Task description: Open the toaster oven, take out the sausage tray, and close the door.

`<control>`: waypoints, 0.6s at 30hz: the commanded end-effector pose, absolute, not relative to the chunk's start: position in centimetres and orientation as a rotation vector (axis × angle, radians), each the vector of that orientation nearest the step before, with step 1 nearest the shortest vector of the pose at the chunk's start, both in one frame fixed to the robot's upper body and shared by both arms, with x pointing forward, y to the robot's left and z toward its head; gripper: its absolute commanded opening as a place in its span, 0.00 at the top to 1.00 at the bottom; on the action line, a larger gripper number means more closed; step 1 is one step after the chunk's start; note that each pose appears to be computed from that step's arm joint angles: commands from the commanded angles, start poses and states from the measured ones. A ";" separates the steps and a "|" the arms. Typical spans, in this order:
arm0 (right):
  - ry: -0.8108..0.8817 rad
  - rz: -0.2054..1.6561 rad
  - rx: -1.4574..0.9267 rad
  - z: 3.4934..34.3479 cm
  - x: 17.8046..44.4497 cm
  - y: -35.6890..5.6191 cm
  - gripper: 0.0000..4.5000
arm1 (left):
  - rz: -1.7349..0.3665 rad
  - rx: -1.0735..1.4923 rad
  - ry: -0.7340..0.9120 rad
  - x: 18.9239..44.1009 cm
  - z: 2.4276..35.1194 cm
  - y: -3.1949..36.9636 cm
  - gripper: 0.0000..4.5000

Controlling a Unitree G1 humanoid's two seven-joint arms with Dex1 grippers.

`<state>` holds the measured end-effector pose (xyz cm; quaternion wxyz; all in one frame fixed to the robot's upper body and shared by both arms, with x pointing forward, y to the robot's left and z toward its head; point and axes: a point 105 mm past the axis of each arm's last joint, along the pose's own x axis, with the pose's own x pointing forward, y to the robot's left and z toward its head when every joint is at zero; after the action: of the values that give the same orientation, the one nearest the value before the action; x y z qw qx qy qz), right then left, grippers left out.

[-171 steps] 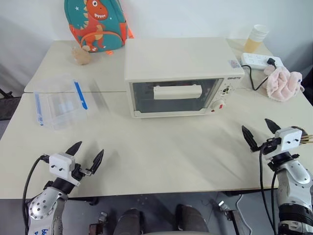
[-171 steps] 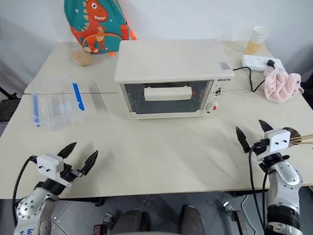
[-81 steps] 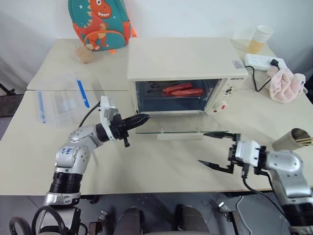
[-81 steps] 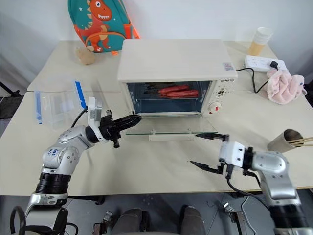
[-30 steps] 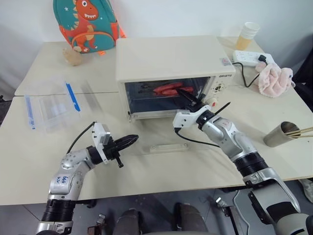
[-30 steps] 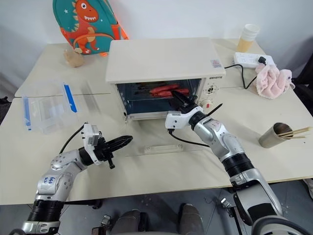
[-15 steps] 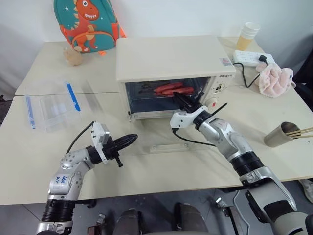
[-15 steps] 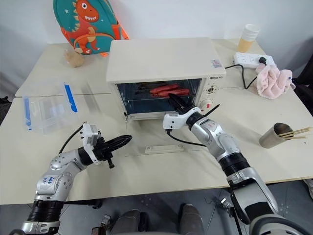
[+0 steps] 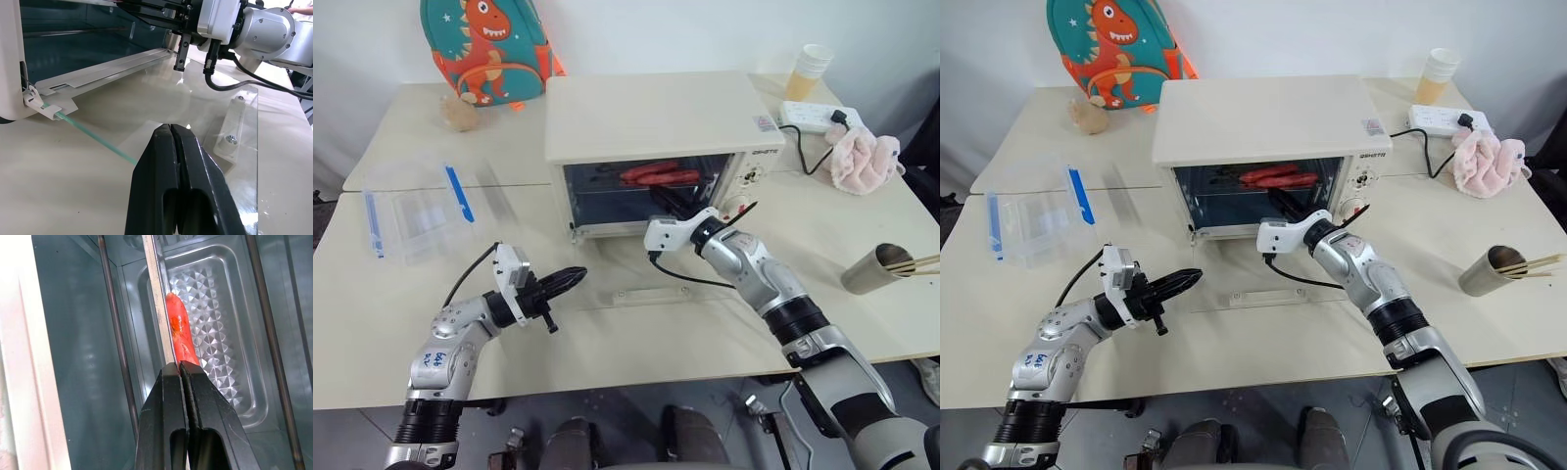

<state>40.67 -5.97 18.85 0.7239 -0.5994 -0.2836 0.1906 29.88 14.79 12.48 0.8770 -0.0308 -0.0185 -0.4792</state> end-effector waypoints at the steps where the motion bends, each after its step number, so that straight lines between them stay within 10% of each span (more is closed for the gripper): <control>1: -0.652 0.405 -1.309 20.3 40.9 -5.4 0.99 | -0.999 -0.046 -0.091 29.8 13.6 15.0 1.00; 7: -0.694 0.412 -1.295 21.0 40.3 -5.3 0.99 | -0.976 -0.117 -0.122 29.7 14.5 15.9 1.00; 18: -0.744 0.504 -1.273 20.0 35.8 -6.0 1.00 | -0.911 -0.134 -0.132 28.2 17.5 20.0 0.30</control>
<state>37.09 -6.53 18.27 0.7154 -0.5891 -0.2995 0.2269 28.81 20.01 16.75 0.8982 -0.0672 -0.0534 -0.4311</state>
